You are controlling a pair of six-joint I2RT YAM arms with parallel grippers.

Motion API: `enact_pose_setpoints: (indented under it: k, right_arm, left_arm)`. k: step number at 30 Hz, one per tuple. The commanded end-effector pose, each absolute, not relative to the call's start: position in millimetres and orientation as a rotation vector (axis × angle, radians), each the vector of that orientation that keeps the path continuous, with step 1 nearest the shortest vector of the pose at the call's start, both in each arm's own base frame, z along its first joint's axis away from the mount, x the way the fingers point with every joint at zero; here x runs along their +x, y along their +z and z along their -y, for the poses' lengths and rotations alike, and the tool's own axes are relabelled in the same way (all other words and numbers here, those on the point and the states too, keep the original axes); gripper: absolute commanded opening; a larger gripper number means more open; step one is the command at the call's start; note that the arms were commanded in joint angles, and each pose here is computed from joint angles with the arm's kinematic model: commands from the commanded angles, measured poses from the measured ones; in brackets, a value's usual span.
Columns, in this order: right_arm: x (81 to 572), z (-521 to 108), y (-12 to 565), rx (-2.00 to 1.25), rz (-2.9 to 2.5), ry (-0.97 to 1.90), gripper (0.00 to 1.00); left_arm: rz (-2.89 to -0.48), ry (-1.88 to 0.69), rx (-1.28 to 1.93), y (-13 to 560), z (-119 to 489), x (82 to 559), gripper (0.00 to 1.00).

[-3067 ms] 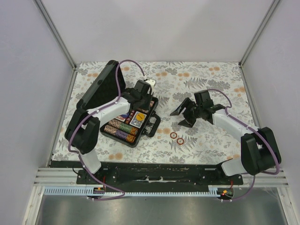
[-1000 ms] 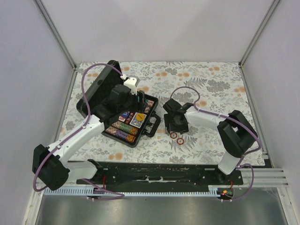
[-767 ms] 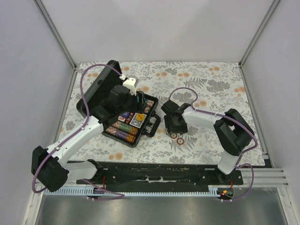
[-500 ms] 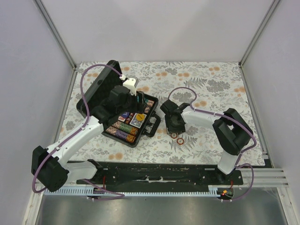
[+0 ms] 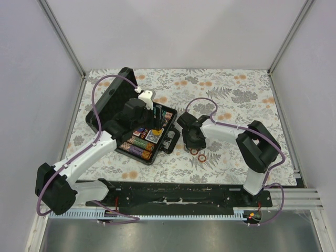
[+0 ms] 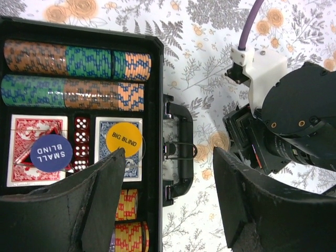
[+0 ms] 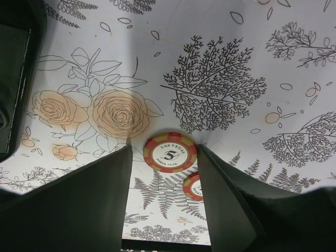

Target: Pack up texas hold em set

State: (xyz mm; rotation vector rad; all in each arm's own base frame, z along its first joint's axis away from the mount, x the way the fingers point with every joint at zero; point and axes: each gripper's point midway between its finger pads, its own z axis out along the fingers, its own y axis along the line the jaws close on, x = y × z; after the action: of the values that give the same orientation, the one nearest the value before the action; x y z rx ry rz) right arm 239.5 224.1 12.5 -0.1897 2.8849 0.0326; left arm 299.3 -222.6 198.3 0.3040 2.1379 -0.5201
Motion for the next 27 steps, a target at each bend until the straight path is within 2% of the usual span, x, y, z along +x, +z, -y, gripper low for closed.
enact_pose_setpoints:
  k: [1,7,13,19,27]
  right_arm:
    - [226,-217,-2,-0.215,-2.943,-0.052,0.6]
    - [217,-213,-13,-0.233,-2.985,-0.081,0.57]
    - [219,-216,-17,-0.23,-2.994,-0.086,0.38]
    - [228,-225,3,-0.174,-2.943,-0.01,0.37]
    - [245,-239,47,-0.026,-2.844,0.154,0.41]
  left_arm:
    - [-2.114,-0.593,0.273,207,228,292,0.74]
    - [-2.11,-0.601,0.262,205,226,289,0.74]
    - [-2.119,-0.63,0.28,202,230,284,0.75]
    - [-2.134,-0.702,0.317,197,239,277,0.75]
    - [-2.133,-0.867,0.316,188,257,262,0.75]
